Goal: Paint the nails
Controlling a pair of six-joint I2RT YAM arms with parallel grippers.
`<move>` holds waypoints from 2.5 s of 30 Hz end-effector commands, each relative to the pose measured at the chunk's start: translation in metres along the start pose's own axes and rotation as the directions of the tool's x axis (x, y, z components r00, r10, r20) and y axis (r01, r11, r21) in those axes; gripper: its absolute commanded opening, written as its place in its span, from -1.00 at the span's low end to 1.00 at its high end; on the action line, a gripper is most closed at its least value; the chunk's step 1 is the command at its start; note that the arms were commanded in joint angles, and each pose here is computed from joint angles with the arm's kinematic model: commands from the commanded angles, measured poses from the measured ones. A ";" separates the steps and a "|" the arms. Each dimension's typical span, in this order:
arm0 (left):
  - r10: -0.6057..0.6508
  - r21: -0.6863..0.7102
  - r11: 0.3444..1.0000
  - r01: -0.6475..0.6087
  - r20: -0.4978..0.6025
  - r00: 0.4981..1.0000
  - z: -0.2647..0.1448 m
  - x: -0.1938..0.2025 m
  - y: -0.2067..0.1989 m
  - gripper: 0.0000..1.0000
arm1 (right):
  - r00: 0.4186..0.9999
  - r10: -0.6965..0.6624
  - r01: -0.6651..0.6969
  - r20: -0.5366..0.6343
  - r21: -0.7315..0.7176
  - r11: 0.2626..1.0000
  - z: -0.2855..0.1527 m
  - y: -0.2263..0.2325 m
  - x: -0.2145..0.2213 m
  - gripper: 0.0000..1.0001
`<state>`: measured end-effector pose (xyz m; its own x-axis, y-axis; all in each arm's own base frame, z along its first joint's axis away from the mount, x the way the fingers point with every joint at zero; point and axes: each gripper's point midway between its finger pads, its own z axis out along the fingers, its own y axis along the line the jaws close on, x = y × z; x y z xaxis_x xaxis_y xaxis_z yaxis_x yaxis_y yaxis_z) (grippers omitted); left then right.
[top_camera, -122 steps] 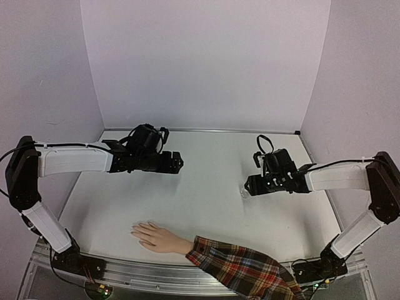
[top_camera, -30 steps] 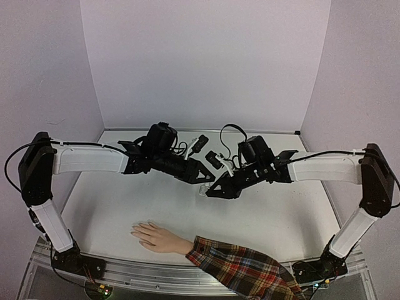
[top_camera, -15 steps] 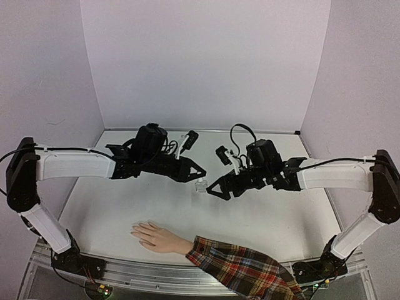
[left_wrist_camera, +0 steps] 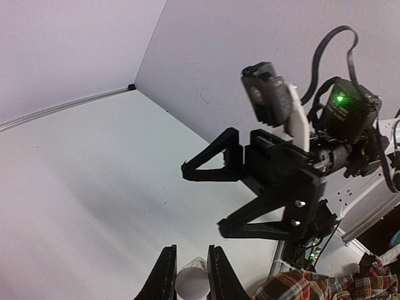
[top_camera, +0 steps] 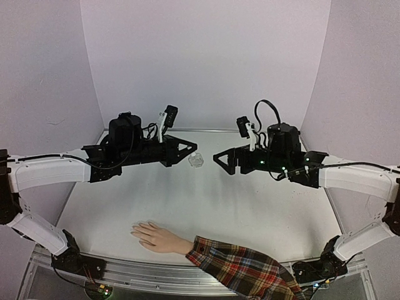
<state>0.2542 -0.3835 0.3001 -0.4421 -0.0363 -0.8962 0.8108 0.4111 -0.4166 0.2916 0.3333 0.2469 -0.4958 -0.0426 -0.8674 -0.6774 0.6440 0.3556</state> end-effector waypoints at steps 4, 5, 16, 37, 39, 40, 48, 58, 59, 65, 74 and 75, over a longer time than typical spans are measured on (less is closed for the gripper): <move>-0.004 -0.025 1.000 0.008 0.130 0.992 -0.004 -0.050 -0.009 -1.00 | 0.981 -0.184 0.195 0.067 -0.284 0.939 -0.005 0.061 -0.032 0.91; -0.010 -0.023 1.000 0.014 0.130 0.991 -0.003 -0.051 -0.009 -1.00 | 0.979 -0.192 0.206 0.074 -0.316 0.926 -0.004 0.067 -0.032 0.87; -0.051 0.019 0.999 0.049 0.127 0.991 -0.001 -0.057 -0.018 -1.00 | 0.977 -0.194 0.210 0.087 -0.267 0.941 0.028 0.067 -0.040 0.19; -0.058 0.067 0.996 0.052 0.087 0.995 0.000 -0.052 -0.026 -1.00 | 0.964 -0.235 0.263 0.123 -0.336 0.904 0.037 0.093 -0.047 -1.00; -0.057 0.094 0.994 0.051 0.061 0.997 0.001 -0.049 -0.031 -1.00 | 0.963 -0.238 0.268 0.129 -0.328 0.906 0.033 0.092 -0.048 -1.00; -0.056 0.103 0.993 0.051 0.049 0.997 0.002 -0.048 -0.033 -1.00 | 0.962 -0.239 0.269 0.132 -0.319 0.909 0.032 0.090 -0.049 -1.00; -0.169 0.304 0.940 0.153 0.026 0.985 -0.026 -0.053 -0.048 0.27 | 0.963 -0.237 0.270 0.128 -0.435 0.859 0.007 0.110 -0.041 -1.00; -0.184 0.467 0.869 0.161 0.004 0.983 -0.041 -0.059 -0.059 0.14 | 0.977 -0.181 0.214 0.113 -0.519 0.828 -0.002 0.128 -0.051 -1.00; -0.182 0.469 0.868 0.161 -0.001 0.983 -0.040 -0.059 -0.060 0.09 | 0.977 -0.182 0.215 0.115 -0.522 0.825 -0.002 0.129 -0.051 -1.00; -0.164 0.480 0.863 0.159 -0.033 0.986 -0.038 -0.054 -0.062 0.02 | 0.976 -0.173 0.215 0.129 -0.519 0.828 0.001 0.130 -0.059 -1.00; -0.146 0.428 0.891 0.149 -0.039 0.988 -0.033 -0.054 -0.056 -0.21 | 0.978 -0.166 0.210 0.129 -0.519 0.829 0.008 0.131 -0.063 -1.00; -0.149 0.416 0.897 0.150 -0.035 0.988 -0.032 -0.055 -0.054 -0.29 | 0.978 -0.166 0.208 0.126 -0.518 0.830 0.009 0.130 -0.062 -1.00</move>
<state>0.2207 -0.3733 0.3525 -0.6196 -0.0371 -0.7840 0.7848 -0.0120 -0.6196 0.2364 0.4196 0.3180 -0.3464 -0.1092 -0.9317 -0.9310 0.1620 0.3271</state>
